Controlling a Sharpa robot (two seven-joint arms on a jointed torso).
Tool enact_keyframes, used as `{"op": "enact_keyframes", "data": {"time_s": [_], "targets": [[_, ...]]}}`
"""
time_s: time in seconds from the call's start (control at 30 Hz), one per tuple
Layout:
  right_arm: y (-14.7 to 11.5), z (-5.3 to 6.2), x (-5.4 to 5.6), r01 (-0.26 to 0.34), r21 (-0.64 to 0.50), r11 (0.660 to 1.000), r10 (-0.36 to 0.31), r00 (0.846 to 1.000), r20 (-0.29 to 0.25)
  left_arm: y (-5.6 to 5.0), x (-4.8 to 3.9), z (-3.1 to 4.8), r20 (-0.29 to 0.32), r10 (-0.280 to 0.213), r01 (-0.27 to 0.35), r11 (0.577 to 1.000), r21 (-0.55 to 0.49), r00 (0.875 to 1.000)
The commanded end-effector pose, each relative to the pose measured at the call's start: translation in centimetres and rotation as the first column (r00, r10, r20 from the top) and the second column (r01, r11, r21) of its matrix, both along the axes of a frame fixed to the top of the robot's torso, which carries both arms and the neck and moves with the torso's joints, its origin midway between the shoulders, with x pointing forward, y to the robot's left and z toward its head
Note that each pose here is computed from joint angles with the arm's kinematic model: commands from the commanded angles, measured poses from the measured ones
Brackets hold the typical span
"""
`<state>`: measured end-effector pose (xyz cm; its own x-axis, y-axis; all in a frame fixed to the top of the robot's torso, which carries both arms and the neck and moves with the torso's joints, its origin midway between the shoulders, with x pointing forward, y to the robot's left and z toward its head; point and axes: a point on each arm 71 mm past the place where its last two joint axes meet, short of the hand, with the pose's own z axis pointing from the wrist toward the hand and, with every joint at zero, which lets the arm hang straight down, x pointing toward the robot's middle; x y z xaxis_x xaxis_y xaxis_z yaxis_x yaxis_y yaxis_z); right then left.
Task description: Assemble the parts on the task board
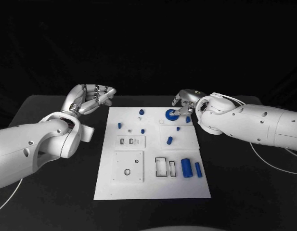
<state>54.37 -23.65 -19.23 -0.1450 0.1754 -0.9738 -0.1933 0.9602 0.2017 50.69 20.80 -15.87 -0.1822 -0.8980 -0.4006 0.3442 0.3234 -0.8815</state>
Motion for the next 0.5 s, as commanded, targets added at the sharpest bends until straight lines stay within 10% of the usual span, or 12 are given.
{"op": "enact_keyframes", "data": {"time_s": [0.03, 0.5], "targets": [[0.07, -0.30, -0.01, -0.001, -0.041, 0.999, -0.001, 1.000, -0.026, -0.13, -0.09, 0.13, 0.006, -0.012, 0.012, 1.000, -0.008, 1.000], [0.43, -0.73, -0.09, -0.002, -0.062, 0.998, -0.001, 0.998, -0.062, 0.02, -0.09, 0.11, 0.002, -0.007, 0.007, 1.000, -0.007, 1.000]]}}
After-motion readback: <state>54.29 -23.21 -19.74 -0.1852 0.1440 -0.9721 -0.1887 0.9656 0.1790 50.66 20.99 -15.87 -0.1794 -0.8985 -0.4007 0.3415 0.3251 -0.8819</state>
